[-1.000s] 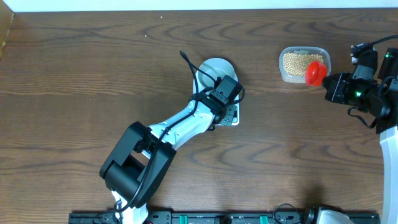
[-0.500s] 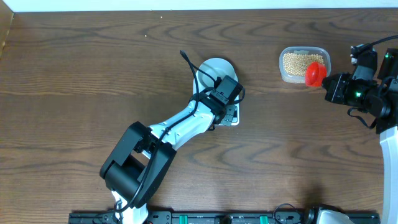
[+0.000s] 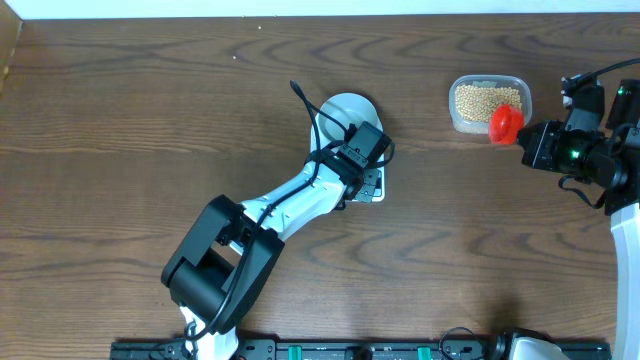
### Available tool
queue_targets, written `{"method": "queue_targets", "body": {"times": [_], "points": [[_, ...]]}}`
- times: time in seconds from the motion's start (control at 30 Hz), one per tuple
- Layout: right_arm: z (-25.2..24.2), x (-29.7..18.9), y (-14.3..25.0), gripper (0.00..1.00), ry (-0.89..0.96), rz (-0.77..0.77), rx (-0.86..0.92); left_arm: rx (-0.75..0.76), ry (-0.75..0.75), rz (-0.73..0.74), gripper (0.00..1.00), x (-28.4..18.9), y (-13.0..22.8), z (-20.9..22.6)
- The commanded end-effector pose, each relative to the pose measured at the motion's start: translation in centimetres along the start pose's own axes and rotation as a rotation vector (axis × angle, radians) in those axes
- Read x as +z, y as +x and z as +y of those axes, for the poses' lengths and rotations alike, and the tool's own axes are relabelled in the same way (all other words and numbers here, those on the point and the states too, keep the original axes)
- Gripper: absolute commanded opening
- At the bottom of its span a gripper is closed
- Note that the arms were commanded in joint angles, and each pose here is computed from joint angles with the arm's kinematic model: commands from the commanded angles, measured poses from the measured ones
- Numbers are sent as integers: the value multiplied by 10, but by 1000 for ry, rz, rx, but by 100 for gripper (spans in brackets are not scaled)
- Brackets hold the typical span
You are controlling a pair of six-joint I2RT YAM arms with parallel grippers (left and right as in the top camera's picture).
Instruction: Scoop item into bowl and weigh 50g on scale
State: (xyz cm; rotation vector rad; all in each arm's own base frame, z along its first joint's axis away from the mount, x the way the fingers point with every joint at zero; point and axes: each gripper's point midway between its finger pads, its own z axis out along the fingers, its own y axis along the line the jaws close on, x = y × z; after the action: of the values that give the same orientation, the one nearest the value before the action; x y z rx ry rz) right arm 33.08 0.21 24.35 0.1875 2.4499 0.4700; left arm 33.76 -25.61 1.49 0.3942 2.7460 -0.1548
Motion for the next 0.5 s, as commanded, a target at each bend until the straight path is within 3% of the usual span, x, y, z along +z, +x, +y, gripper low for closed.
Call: {"method": "queue_targets", "body": {"times": [0.0,0.47], "points": [[2,-6,-6,1,1,-23,-30,0,-45,95,7,27,26,12],[2,-6,-6,1,1,-23,-30,-47,3,24,7,0,1,17]]}}
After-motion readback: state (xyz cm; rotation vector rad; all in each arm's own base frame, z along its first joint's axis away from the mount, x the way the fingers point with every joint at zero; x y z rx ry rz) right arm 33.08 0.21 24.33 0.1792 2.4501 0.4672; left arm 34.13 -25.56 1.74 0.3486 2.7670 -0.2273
